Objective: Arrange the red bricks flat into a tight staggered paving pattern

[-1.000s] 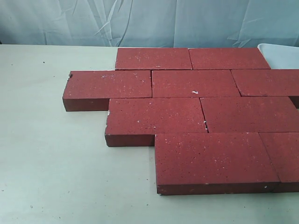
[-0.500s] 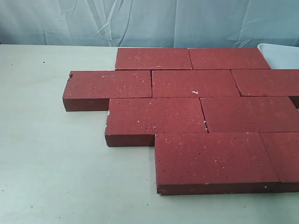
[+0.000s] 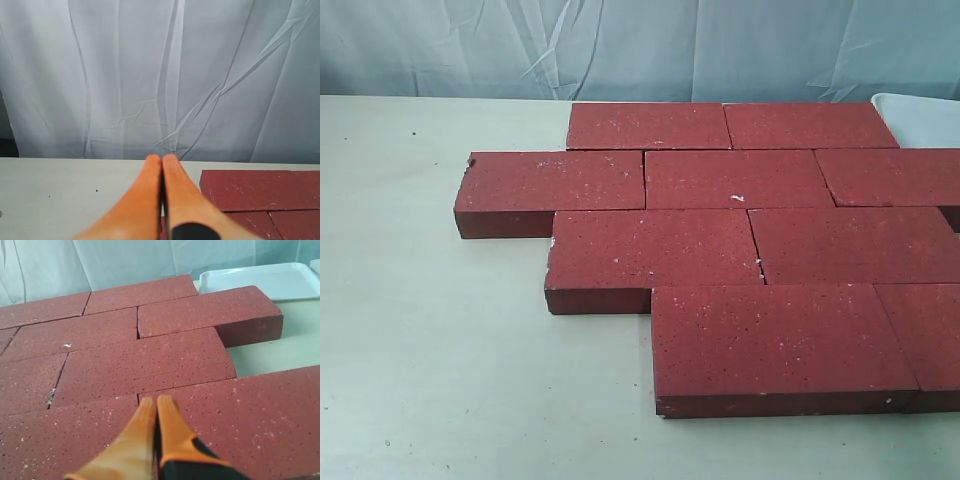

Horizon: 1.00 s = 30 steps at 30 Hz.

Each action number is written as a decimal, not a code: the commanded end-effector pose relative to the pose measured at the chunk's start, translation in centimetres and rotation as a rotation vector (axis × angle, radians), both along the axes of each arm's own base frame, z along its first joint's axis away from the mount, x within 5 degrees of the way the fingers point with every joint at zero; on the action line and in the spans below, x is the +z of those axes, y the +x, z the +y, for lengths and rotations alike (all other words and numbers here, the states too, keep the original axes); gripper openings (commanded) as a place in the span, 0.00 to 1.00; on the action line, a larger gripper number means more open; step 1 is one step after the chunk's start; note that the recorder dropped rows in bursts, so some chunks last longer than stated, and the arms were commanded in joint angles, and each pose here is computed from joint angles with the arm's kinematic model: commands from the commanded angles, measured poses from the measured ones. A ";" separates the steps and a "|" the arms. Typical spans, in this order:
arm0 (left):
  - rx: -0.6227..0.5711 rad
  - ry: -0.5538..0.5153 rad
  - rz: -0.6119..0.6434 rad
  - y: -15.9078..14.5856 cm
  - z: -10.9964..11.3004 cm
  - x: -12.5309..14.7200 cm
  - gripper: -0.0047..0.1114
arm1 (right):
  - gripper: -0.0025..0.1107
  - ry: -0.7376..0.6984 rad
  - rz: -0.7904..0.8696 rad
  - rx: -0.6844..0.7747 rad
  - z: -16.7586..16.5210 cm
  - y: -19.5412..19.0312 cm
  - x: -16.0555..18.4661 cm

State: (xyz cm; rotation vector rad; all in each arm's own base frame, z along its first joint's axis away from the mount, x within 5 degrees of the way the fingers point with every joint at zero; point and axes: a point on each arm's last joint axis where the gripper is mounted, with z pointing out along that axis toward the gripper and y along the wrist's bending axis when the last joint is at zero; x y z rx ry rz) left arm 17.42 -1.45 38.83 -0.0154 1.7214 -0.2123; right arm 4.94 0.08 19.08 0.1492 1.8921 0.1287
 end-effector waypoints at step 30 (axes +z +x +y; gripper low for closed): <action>-0.002 -0.018 -0.007 -0.1 -0.1 0.0 0.04 | 0.01 -0.171 -0.112 0.043 0.0 0.5 -0.5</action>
